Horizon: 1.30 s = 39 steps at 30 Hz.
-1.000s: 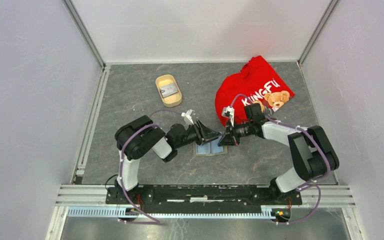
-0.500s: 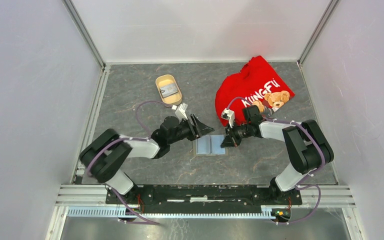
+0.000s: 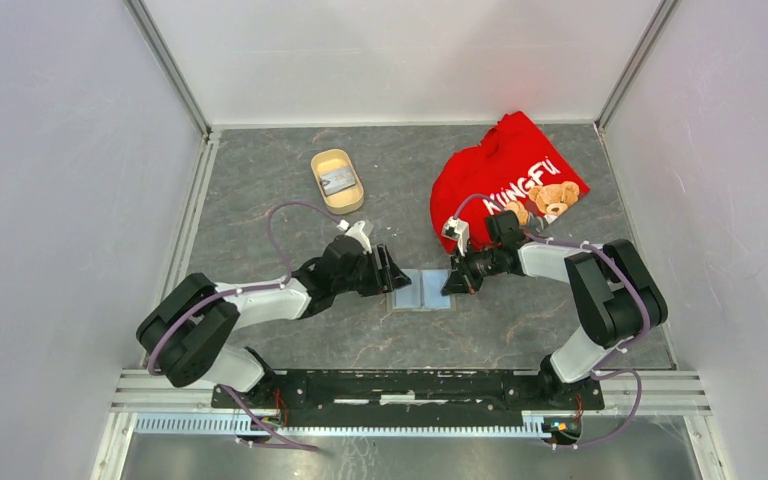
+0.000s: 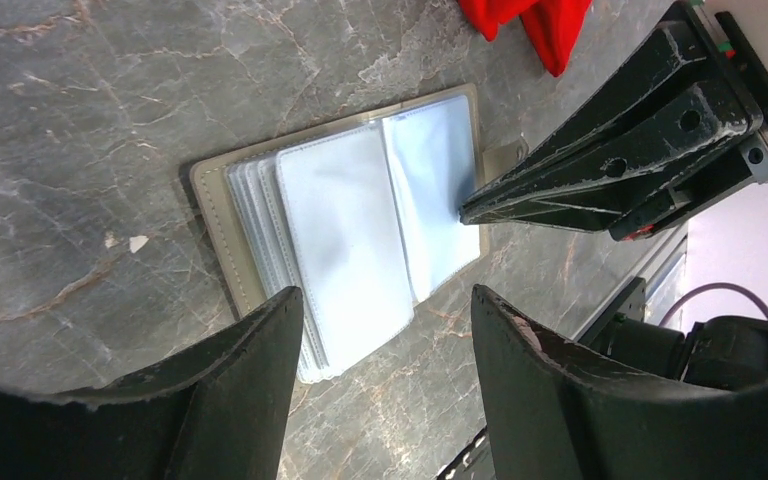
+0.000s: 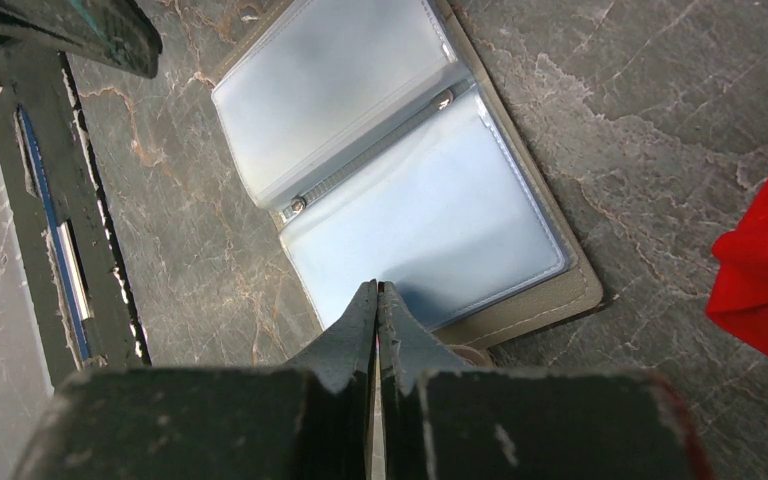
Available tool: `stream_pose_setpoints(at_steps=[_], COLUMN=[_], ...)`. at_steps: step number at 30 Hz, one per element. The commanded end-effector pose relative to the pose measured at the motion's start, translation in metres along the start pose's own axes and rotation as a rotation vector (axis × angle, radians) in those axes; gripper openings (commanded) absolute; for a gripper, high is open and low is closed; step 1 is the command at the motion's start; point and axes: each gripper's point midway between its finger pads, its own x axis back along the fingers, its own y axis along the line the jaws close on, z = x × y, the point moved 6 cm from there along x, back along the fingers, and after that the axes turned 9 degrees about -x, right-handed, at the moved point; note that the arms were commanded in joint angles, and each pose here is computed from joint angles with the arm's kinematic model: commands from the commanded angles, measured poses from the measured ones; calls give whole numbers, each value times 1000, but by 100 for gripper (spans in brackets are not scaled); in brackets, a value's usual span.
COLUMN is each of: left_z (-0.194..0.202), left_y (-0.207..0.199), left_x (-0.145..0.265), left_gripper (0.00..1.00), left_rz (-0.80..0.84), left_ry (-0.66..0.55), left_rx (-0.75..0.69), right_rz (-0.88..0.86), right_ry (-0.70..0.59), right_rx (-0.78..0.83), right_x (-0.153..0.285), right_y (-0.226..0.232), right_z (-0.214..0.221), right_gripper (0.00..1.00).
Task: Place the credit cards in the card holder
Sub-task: Open the card holder at the center of the board.
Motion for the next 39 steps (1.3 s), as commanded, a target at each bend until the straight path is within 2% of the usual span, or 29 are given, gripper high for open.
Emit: stream_pose_setpoints(at_steps=[1,20,32,39], left_z=[-6,8,11,7], left_y=[-9,-15,-28,-45], left_x=[-6,-16,-29,-40], left_gripper=[69,69,69,69], left_rz=[-3,-18,94,213], left_ry=[6,51,67,56], left_rx=[-79,-110,-67,-29], right_rz=[11,2,-5,-34], right_ry=[-16,-13,-10,-21], right_rx=[45,46,45,74], right_x=[2,2,2,5], right_y=[-1,0,1,7], right_z=[-12,-12,-11,-17], right_gripper=[5,6,6,8])
